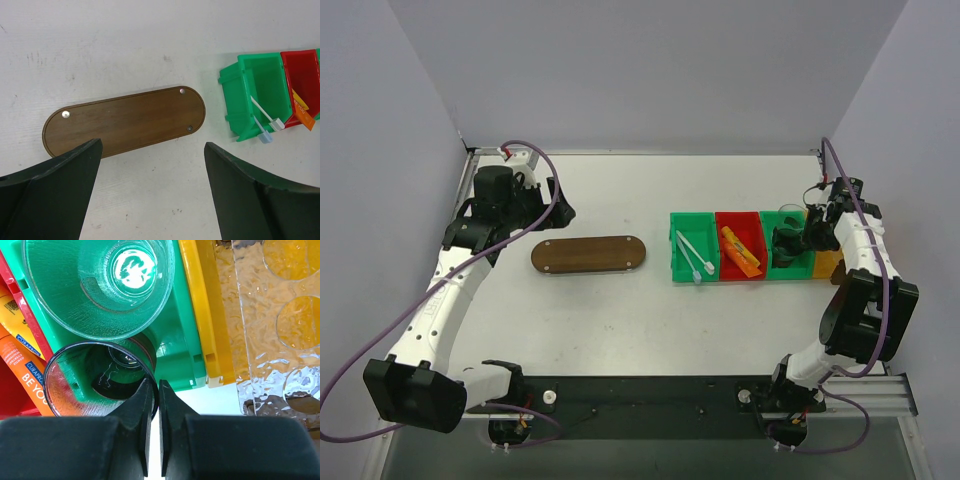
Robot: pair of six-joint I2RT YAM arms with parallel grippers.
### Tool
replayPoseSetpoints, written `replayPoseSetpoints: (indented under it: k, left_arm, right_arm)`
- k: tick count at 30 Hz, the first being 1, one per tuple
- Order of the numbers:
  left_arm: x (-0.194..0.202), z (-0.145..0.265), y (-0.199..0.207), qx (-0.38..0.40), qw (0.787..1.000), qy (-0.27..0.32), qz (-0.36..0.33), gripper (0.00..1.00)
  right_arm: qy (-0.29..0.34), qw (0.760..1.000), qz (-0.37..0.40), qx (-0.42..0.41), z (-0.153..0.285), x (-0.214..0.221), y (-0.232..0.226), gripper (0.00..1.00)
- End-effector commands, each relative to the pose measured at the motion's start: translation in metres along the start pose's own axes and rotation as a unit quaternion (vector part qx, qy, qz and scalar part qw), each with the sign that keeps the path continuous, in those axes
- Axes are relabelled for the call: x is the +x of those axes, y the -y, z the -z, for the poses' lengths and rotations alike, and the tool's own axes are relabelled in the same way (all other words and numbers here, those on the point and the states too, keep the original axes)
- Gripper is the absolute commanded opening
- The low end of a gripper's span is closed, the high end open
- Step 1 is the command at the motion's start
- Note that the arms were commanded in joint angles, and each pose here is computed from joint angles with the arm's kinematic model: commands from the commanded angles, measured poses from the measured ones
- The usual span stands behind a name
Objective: Prepare toiletry sets of a toothbrush and toothpaste on the tray
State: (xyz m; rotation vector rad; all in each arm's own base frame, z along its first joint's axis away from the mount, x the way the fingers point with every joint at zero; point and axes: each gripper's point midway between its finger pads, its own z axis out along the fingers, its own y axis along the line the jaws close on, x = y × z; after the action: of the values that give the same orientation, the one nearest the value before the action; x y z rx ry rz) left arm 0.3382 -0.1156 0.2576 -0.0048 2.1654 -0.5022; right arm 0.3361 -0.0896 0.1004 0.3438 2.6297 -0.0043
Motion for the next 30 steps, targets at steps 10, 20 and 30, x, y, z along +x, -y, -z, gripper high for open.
replayPoseSetpoints:
  k: [10, 20, 30]
  left_arm:
    - [-0.026, 0.016, 0.022, 0.046, 0.997, 0.053, -0.017, 0.94]
    - [-0.024, 0.014, 0.024, 0.054, 0.997, 0.048, -0.012, 0.94]
    - [-0.023, 0.020, 0.038, 0.091, 0.994, 0.055, -0.022, 0.94]
  right_arm:
    - [0.024, 1.000, 0.000, -0.020, 0.034, -0.010, -0.007, 0.00]
    - [0.077, 0.997, 0.006, -0.013, 0.088, -0.035, -0.007, 0.00]
    - [0.091, 0.995, 0.009, -0.043, 0.118, -0.036, -0.020, 0.00]
